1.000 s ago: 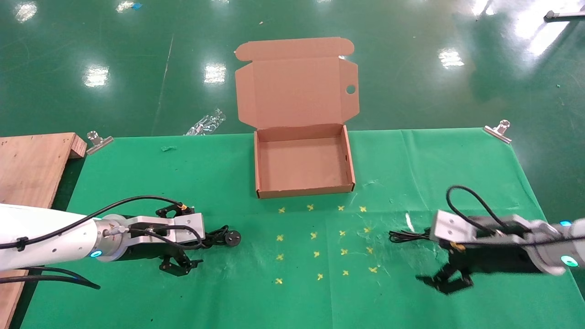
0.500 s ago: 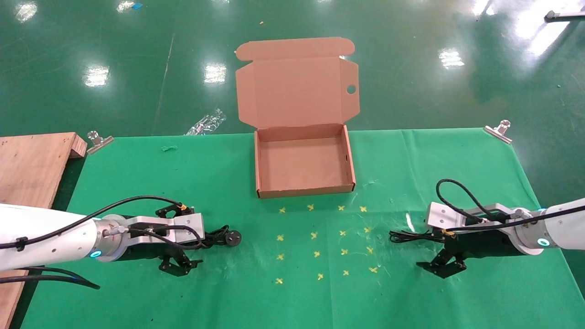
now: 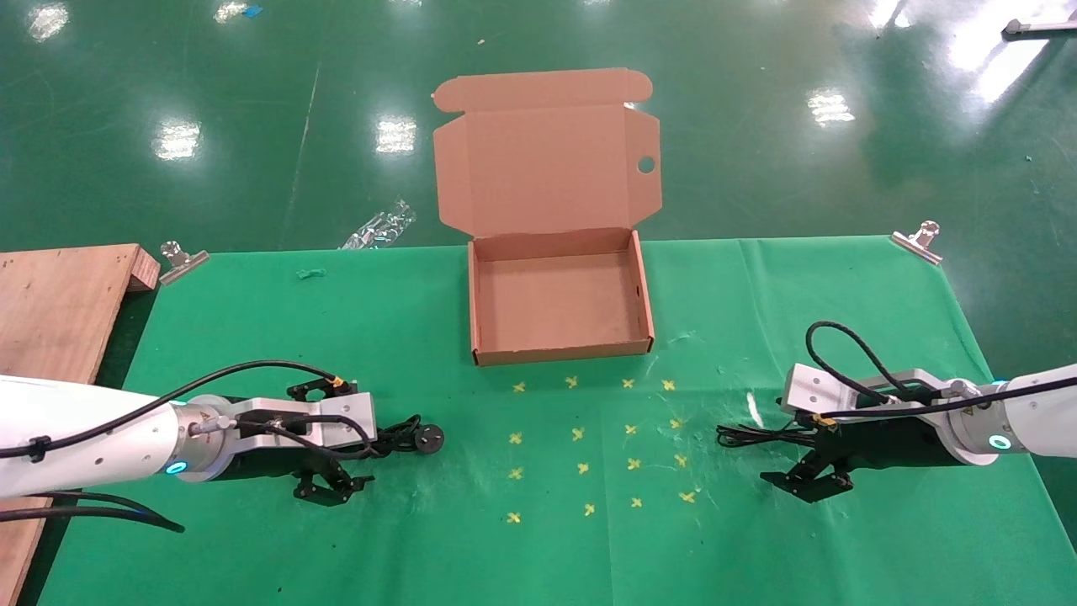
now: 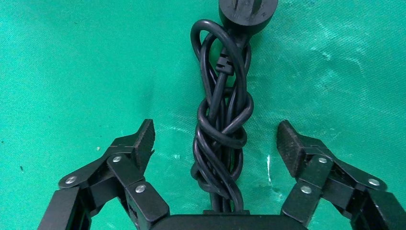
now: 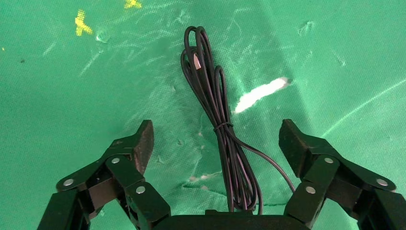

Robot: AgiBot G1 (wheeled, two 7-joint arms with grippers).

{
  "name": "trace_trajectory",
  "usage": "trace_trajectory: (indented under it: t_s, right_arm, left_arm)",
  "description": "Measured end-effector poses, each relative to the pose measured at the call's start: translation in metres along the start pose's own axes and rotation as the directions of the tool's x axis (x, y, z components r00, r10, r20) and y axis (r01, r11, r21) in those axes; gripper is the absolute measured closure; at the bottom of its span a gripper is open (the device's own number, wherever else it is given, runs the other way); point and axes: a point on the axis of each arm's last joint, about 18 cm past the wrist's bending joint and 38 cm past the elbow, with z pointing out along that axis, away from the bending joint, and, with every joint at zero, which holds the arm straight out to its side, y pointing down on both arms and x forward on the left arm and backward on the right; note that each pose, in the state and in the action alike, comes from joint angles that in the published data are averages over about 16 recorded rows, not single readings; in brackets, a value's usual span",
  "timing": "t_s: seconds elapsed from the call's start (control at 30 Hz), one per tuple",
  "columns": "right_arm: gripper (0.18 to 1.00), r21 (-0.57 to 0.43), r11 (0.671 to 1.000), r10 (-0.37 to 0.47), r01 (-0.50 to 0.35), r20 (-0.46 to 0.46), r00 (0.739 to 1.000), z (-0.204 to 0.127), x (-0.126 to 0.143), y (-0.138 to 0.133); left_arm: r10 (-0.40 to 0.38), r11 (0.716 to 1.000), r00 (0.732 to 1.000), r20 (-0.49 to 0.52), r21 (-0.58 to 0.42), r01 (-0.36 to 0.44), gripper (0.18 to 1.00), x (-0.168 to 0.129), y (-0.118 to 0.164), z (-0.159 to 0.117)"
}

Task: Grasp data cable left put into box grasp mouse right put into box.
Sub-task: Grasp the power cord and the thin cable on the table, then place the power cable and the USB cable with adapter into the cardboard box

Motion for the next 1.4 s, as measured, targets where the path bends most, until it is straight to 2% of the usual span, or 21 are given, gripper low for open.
trace_trajectory:
  t_s: [0.3, 0.5, 0.83, 1.03, 1.23, 1.4]
  right_arm:
    - [0.293, -0.003, 1.000, -0.005, 0.005, 0.002, 1.000, -0.0007, -0.0007, 0.0000]
    - [0.397, -0.003, 1.000, -0.007, 0.007, 0.002, 1.000, -0.0010, -0.0010, 0.0000]
    - [0.640, -0.003, 1.000, -0.009, 0.009, 0.004, 1.000, -0.0012, -0.0013, -0.0004]
    - [0.775, -0.003, 1.000, -0.010, 0.010, 0.004, 1.000, -0.0013, -0.0015, -0.0006]
    - [0.871, -0.003, 1.000, -0.010, 0.010, 0.005, 1.000, -0.0013, -0.0016, -0.0005]
    - [0.916, -0.001, 1.000, -0.011, 0.011, 0.002, 1.000, -0.0021, -0.0009, -0.0008]
  left_arm:
    - [0.000, 1.000, 1.000, 0.000, 0.001, 0.000, 0.319, -0.0001, -0.0001, -0.0001]
    - [-0.001, 1.000, 1.000, 0.000, 0.001, 0.001, 0.436, 0.0000, -0.0002, -0.0001]
    - [-0.001, 1.000, 1.000, -0.001, 0.002, 0.001, 0.683, 0.0000, -0.0004, -0.0001]
    - [-0.001, 1.000, 1.000, 0.000, 0.002, 0.001, 0.777, -0.0001, -0.0004, -0.0001]
    - [-0.001, 1.000, 1.000, 0.000, 0.002, 0.001, 0.810, -0.0001, -0.0004, -0.0001]
    - [-0.001, 1.000, 1.000, 0.000, 0.002, 0.001, 0.812, -0.0001, -0.0003, -0.0001]
